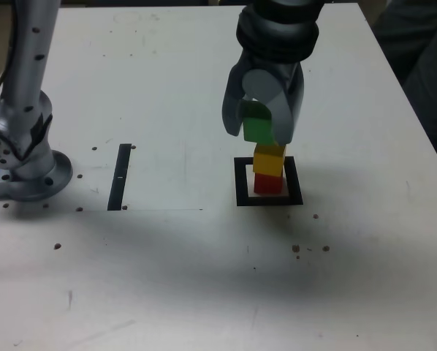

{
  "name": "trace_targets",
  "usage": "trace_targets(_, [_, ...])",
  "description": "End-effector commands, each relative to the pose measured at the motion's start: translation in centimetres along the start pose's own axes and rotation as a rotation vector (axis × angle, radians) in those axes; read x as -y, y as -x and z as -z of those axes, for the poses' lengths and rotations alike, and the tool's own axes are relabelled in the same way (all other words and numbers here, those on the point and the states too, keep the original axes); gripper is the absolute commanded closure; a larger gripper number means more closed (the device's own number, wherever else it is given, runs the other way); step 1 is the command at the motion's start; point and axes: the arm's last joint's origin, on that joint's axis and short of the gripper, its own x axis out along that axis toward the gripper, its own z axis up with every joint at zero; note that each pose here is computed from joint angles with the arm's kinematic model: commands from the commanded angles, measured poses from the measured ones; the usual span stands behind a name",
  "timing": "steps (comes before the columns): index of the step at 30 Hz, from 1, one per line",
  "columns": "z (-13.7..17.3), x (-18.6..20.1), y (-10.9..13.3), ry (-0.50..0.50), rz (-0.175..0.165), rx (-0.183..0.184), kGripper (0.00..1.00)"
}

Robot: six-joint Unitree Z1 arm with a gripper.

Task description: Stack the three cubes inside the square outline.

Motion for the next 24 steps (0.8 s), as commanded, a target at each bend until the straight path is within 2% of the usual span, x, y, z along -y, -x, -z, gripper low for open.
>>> trace_targets(1, [-0.3,0.1,-0.1,-0.001,0.001,-0.002,0.64])
trace_targets(19, [-1.1,-0.2,-1.0,0.006,-0.004,-0.002,0.62])
trace_targets(22, [-1.0,-0.4,-1.2,0.010,-0.003,-0.008,0.54])
trace_targets(24, [-1.0,-0.5,-1.3,0.010,-0.003,-0.008,0.39])
